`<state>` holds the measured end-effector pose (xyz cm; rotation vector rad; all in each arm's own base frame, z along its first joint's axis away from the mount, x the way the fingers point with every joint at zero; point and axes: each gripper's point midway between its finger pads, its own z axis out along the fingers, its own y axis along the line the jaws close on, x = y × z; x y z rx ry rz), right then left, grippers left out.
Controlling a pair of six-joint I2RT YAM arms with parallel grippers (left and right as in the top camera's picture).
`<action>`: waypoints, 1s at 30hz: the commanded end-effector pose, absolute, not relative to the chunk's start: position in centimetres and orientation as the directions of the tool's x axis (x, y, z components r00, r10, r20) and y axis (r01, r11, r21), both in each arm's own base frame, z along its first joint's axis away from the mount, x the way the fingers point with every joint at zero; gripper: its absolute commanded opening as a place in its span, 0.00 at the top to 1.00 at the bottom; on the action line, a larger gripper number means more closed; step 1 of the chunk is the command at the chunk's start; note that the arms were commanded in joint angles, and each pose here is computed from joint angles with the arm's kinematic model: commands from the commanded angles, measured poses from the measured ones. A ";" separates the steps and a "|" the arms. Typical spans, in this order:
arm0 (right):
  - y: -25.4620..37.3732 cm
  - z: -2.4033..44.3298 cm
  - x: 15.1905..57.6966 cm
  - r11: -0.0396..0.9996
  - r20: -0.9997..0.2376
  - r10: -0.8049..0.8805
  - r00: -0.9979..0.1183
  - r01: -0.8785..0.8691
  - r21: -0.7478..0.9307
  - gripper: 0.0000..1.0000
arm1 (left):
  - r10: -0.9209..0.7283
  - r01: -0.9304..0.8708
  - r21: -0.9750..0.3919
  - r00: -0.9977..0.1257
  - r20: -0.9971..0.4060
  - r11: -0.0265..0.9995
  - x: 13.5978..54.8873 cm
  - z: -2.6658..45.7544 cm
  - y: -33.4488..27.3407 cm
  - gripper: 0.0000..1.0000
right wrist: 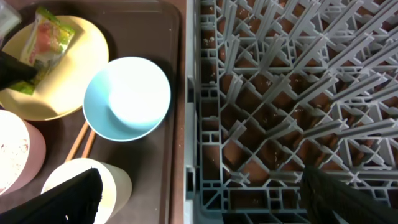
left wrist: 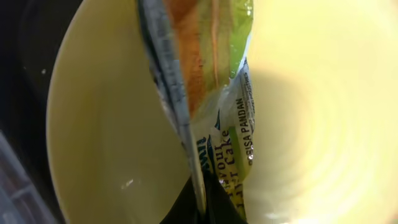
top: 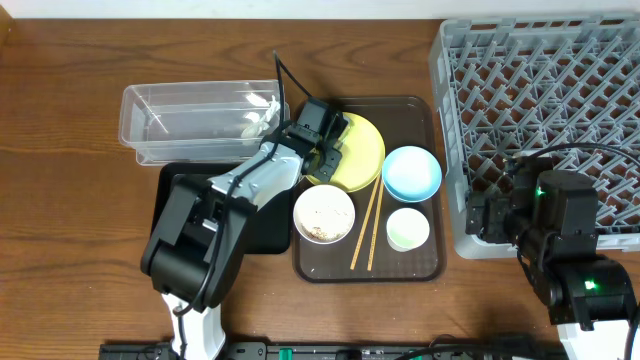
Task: Sort waste into correct bins and load items into the dishwasher rack
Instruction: 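Grasp the snack wrapper with the left gripper, drop it in the container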
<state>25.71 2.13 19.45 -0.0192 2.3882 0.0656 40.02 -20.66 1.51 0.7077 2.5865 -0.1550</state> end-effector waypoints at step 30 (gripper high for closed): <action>1.5 20.4 26.0 1.000 -0.702 0.021 -0.712 0.001 0.028 0.01 | -0.557 -0.412 -0.375 -0.597 -0.578 0.831 44.4 16.1 -3.2 0.22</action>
